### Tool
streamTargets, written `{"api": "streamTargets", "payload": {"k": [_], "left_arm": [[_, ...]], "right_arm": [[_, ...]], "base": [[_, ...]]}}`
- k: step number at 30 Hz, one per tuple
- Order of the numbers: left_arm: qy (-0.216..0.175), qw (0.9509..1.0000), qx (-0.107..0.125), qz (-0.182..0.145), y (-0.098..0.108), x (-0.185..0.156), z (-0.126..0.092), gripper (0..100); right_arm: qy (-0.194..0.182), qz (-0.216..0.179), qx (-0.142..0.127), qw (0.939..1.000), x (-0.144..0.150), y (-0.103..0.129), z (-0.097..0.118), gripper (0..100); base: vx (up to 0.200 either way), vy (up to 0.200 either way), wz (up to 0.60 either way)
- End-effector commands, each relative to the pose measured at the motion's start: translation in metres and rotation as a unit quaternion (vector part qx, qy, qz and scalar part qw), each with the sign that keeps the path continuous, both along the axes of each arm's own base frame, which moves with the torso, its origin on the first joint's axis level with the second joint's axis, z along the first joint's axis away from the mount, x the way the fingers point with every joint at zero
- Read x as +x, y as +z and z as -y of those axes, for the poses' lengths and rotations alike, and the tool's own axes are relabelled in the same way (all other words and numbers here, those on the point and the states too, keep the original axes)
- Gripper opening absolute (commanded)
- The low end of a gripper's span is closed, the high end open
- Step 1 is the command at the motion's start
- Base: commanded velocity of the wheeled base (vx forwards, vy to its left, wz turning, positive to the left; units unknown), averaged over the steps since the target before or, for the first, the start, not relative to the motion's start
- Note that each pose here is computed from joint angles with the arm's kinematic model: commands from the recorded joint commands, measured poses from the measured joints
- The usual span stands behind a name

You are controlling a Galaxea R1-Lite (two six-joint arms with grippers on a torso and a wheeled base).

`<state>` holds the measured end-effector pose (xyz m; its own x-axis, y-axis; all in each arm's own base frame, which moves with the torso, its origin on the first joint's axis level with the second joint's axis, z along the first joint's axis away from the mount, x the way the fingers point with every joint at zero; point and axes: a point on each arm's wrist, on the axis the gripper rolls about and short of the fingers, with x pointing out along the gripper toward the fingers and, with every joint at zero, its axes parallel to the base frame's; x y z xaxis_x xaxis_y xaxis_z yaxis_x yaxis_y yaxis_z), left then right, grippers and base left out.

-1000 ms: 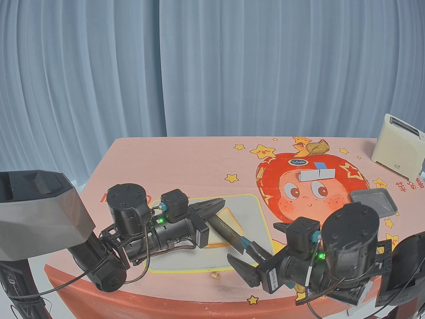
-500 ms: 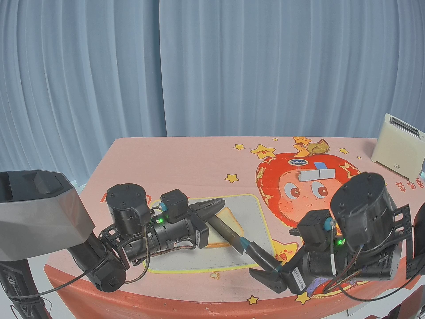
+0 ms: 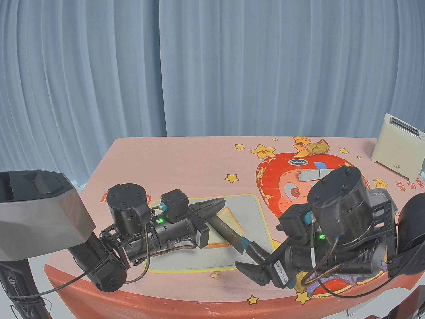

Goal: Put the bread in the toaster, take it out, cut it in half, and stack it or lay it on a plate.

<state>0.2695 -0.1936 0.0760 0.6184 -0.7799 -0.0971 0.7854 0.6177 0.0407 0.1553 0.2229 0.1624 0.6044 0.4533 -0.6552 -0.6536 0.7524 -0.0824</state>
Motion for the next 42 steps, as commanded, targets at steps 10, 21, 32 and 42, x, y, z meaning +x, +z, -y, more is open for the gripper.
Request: {"api": "streamTargets", "payload": {"k": [10,21,32,42], "left_arm": [[0.0,1.0,0.0,0.0,0.0,0.0,0.0,0],[0.0,1.0,-0.001,0.001,0.001,0.0,0.0,0],[0.001,0.9998,-0.011,0.015,0.013,-0.001,-0.002,0],[0.0,1.0,0.002,-0.003,-0.004,0.002,0.001,0]], "right_arm": [[0.0,-0.021,-0.031,0.9993,0.005,-0.022,-0.009,100],[-0.001,-0.02,-0.029,0.9994,0.004,-0.021,-0.009,0],[-0.003,-0.011,-0.008,0.9999,0.0,-0.009,-0.003,0],[0.003,-0.019,-0.02,0.9996,-0.004,-0.016,-0.003,0]], "base": [[0.0,0.0,0.0],[0.0,0.0,0.0],[0.0,0.0,0.0],[0.0,0.0,0.0]]}}
